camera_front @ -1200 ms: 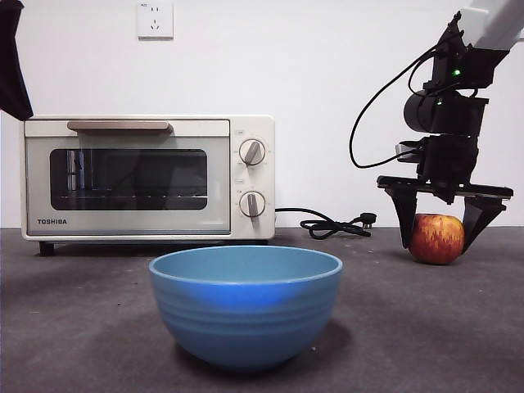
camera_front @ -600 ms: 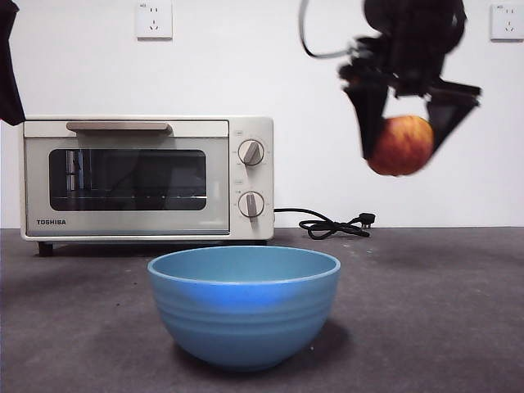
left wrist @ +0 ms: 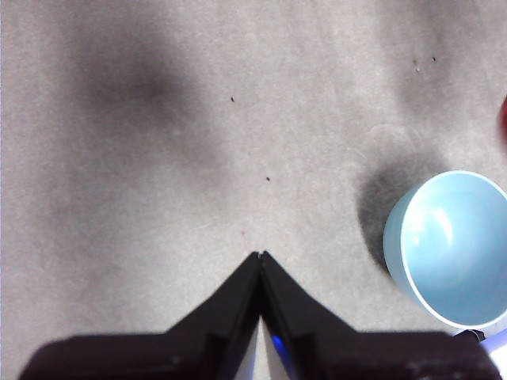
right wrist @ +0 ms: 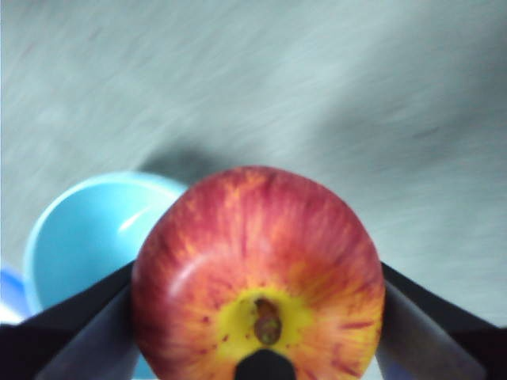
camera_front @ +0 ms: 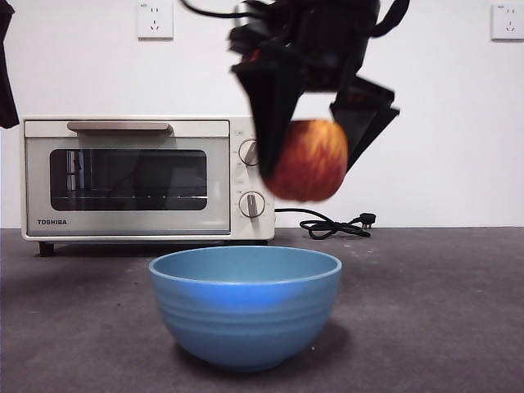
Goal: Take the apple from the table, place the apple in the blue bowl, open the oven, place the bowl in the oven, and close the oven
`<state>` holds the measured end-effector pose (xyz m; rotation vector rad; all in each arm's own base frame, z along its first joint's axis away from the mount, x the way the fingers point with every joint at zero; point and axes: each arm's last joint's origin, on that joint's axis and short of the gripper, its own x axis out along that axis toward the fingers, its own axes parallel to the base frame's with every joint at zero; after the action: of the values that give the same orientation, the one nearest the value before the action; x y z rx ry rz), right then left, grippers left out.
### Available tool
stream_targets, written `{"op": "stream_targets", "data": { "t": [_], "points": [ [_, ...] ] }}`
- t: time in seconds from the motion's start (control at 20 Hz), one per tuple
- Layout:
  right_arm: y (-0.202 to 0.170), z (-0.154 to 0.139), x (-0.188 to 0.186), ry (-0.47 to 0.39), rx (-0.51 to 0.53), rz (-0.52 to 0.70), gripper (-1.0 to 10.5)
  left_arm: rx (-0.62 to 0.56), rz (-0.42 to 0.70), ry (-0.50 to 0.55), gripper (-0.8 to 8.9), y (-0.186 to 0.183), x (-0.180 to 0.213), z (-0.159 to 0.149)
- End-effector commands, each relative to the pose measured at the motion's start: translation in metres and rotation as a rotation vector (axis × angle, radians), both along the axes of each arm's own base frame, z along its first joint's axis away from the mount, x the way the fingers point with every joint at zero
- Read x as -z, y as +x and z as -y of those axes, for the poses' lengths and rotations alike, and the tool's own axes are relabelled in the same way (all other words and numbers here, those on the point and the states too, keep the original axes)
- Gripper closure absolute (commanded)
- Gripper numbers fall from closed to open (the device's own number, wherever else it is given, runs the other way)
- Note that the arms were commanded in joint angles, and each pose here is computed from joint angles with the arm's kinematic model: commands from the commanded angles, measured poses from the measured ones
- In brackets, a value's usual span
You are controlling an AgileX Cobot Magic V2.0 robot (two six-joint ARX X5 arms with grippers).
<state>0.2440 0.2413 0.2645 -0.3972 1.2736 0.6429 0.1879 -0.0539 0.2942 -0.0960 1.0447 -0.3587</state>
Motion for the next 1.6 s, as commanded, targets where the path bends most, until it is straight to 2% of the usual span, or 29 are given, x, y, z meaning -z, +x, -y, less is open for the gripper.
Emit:
{"op": "stream_targets", "data": {
  "t": [0.05, 0.4, 0.8, 1.15, 1.2, 1.25, 1.35, 1.45, 1.6],
  "points": [
    [-0.016, -0.011, 0.013, 0.022, 0.003, -0.005, 9.5, -0.006, 0.006, 0.002, 8.17, 0.001, -0.001, 0.001],
    [-0.043, -0.032, 0.041, 0.054, -0.011, -0.01, 9.5, -0.006, 0.011, 0.0, 8.17, 0.001, -0.001, 0.001],
    [-0.047, -0.029, 0.063, 0.063, -0.005, -0.005, 9.5, -0.005, 0.011, 0.001, 8.17, 0.001, -0.001, 0.001],
    [-0.049, -0.029, 0.066, 0.062, 0.03, -0.021, 9.2, -0.005, 0.034, -0.006, 8.17, 0.003, -0.002, 0.001],
    [-0.049, -0.03, 0.067, 0.061, 0.029, -0.023, 8.5, -0.005, 0.035, -0.006, 8.17, 0.003, -0.002, 0.001],
    [-0.05, -0.031, 0.067, 0.063, 0.042, -0.027, 7.1, -0.005, 0.034, -0.005, 8.17, 0.003, -0.002, 0.001],
    [-0.051, -0.031, 0.068, 0.063, 0.041, -0.024, 5.4, -0.005, 0.034, -0.005, 8.17, 0.003, -0.002, 0.001],
    [-0.05, -0.031, 0.068, 0.063, 0.041, -0.023, 4.7, -0.005, 0.034, -0.006, 8.17, 0.003, -0.002, 0.001],
    [-0.05, -0.031, 0.068, 0.064, 0.042, -0.024, 4.7, -0.005, 0.032, -0.005, 8.17, 0.003, -0.002, 0.001]
  ]
}}
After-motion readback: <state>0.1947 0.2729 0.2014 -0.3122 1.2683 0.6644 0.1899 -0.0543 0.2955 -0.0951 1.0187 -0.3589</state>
